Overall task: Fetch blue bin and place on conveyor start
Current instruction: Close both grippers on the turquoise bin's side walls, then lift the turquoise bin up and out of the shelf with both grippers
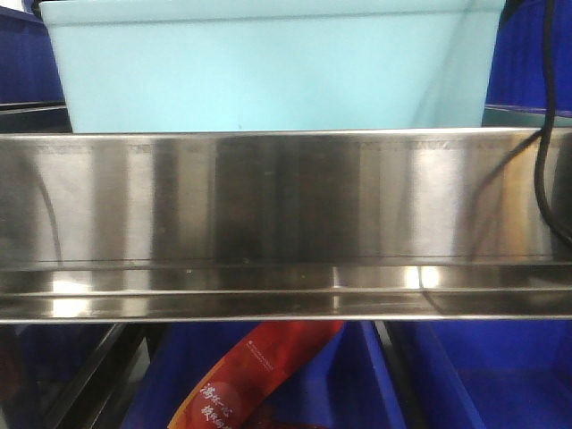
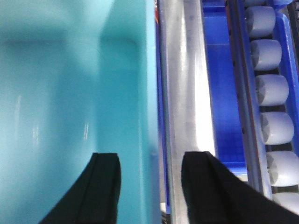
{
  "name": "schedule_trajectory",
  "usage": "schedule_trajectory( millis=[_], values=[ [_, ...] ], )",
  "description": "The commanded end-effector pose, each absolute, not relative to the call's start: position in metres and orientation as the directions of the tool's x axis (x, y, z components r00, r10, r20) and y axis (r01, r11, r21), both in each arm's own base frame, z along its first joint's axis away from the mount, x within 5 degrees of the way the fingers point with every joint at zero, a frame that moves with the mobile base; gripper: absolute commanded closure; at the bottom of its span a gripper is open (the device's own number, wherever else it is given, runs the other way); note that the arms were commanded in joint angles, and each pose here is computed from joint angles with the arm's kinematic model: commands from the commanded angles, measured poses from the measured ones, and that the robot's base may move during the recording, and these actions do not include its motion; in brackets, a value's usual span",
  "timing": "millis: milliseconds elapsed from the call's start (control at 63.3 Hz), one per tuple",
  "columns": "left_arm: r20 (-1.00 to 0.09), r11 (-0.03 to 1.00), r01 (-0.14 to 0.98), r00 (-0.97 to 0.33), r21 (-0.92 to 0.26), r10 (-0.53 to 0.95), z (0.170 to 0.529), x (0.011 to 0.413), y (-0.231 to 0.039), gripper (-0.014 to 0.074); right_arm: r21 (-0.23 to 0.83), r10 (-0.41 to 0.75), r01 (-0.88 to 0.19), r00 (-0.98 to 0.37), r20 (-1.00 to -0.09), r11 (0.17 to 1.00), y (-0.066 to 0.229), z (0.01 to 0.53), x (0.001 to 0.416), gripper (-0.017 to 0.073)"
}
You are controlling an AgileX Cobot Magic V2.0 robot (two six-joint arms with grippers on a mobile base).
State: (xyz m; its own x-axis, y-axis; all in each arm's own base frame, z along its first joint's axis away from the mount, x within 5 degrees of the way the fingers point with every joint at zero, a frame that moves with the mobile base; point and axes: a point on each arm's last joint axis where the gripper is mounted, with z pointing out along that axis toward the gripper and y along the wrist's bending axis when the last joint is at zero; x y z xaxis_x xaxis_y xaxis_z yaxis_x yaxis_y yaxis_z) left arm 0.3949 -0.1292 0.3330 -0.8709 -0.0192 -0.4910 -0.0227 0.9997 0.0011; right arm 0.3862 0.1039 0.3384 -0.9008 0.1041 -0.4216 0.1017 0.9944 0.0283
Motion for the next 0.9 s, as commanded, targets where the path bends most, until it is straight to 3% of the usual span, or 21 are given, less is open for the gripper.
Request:
schedule_trajectory(
  millis=[0,332,505,600,679,711,884],
  values=[
    [-0.485,0.999,-0.031,-0.874,-0.011,-0.033,0.3323,0.3963,-0.1285,0.033,0.025,0.101,0.1,-0.892,-0.441,0.995,0.1007,0.3437,0.3868,0.0345],
    [-0.481,0.999,-0.032,-0.876,-0.014,-0.034,0.3321,0.396,-0.1287,0.0335,0.025,0.101,0.1,-0.892,-0.441,0.995,0.1007,0.3437,0.3868,0.0347],
    [-0.48,0.999,-0.032,-0.877,-0.013,-0.034,0.3321,0.3959,-0.1286,0.0444,0.023,0.1,0.101,-0.892,-0.441,0.995,0.1006,0.3437,0.3868,0.037],
    [-0.477,0.999,-0.033,-0.878,-0.012,-0.034,0.3319,0.3956,-0.1285,0.0566,0.018,0.099,0.102,-0.893,-0.438,0.995,0.1001,0.3436,0.3865,0.0487],
    [-0.475,0.999,-0.033,-0.879,-0.011,-0.034,0.3318,0.3955,-0.1284,0.0697,0.014,0.098,0.102,-0.893,-0.44,0.995,0.0997,0.3436,0.3866,0.0663],
    [-0.475,0.999,-0.036,-0.879,-0.013,-0.038,0.3318,0.3955,-0.1284,0.0704,0.009,0.096,0.102,-0.892,-0.442,0.995,0.0993,0.3437,0.3867,0.0732],
    [-0.47,0.998,-0.064,-0.88,-0.021,-0.066,0.3356,0.3925,-0.1277,0.0704,0.002,0.089,0.1,-0.881,-0.465,0.995,0.099,0.3513,0.3848,0.0722]
  ],
)
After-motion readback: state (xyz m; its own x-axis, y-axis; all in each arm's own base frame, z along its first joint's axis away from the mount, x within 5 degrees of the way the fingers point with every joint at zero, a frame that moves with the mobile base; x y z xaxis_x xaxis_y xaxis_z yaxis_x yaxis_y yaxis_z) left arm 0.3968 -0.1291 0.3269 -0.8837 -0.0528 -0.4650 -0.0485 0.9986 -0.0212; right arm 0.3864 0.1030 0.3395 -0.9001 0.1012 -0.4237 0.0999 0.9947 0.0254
